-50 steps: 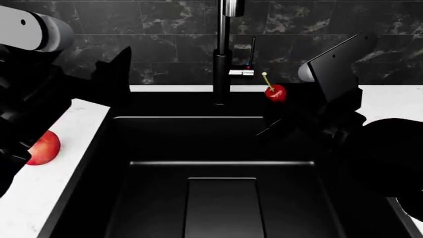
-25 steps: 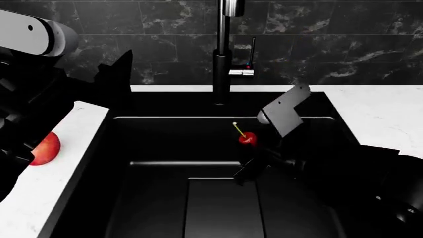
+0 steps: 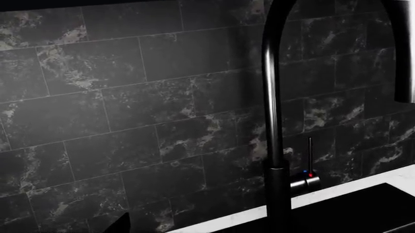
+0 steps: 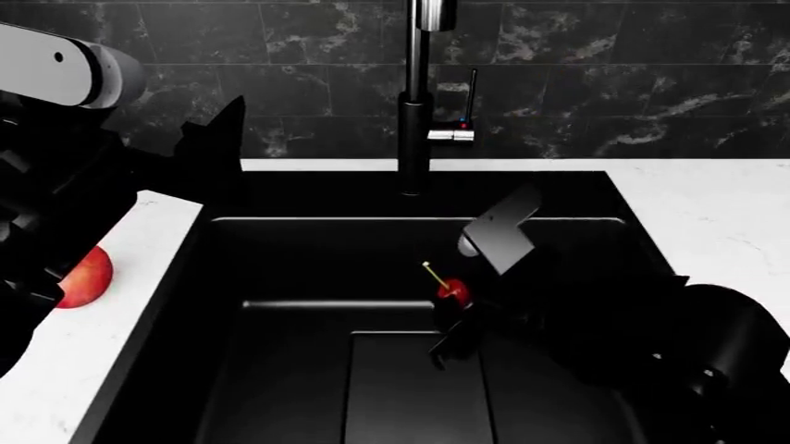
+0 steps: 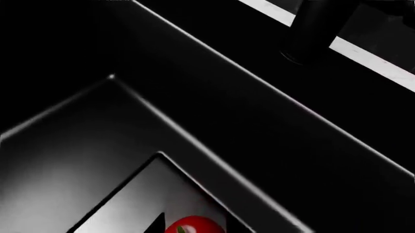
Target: Pick up the fruits and vegetables and place them in the sink. Turn on the sink faucet to wash them. Then turn the sink off and put them in the tray.
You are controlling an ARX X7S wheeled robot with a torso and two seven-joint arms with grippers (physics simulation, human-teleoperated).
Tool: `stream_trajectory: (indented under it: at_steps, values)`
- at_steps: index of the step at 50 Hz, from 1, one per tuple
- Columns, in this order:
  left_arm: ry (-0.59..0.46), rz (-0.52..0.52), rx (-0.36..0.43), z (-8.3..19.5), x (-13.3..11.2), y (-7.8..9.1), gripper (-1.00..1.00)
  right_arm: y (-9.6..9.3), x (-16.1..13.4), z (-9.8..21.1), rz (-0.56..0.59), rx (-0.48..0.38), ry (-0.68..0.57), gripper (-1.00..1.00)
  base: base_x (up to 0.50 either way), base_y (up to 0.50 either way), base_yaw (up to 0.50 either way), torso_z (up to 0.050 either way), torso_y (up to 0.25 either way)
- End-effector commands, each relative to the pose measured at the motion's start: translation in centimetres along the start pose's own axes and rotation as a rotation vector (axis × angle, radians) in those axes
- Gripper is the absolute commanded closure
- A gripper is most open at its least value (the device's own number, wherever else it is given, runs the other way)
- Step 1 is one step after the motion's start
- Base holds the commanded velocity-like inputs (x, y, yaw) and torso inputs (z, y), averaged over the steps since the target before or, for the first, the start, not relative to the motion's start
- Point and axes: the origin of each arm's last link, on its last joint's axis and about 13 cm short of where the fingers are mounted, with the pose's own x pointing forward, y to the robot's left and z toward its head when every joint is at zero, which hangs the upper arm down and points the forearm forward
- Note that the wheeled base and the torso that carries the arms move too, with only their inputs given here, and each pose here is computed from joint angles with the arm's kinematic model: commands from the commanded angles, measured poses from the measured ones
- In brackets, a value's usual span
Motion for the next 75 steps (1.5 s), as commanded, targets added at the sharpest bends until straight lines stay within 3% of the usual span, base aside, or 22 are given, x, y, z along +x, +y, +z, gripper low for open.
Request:
stream_trajectory:
  at_steps: [1,15,29,48,49,62,75]
  values:
    - [0.001,0.0,0.001,0.0,0.0,0.0,-1.0,0.1,0.6,-0.6,0.012,-0.002,0.042,1.0,0.0,0.0,0.0,0.05,0.0]
    - [0.002,-0.002,0.003,-0.1,0.0,-0.1,-1.0,0.9,1.5,-1.7,0.056,-0.005,0.086,1.0,0.0,0.0,0.0,0.05,0.0]
    - [0.004,-0.001,0.005,-0.1,0.0,0.0,-1.0,1.6,0.4,-2.8,0.1,-0.03,0.177,1.0,0.0,0.0,0.0,0.05,0.0]
    - [0.005,-0.003,0.006,-0.2,0.0,-0.1,-1.0,2.0,0.6,-2.9,0.127,-0.037,0.173,1.0,0.0,0.0,0.0,0.05,0.0]
    - [0.005,-0.002,0.006,-0.2,0.0,-0.1,-1.0,2.0,0.7,-3.0,0.127,-0.037,0.175,-1.0,0.0,0.0,0.0,0.05,0.0]
    - [0.005,0.001,0.01,-0.1,0.0,0.0,-1.0,1.4,-0.2,-1.7,0.1,-0.045,0.141,-1.0,0.0,0.0,0.0,0.05,0.0]
    - [0.015,0.027,0.026,-0.6,-0.3,0.0,-1.0,0.0,-3.5,1.0,0.028,-0.033,-0.009,-1.0,0.0,0.0,0.0,0.033,0.0]
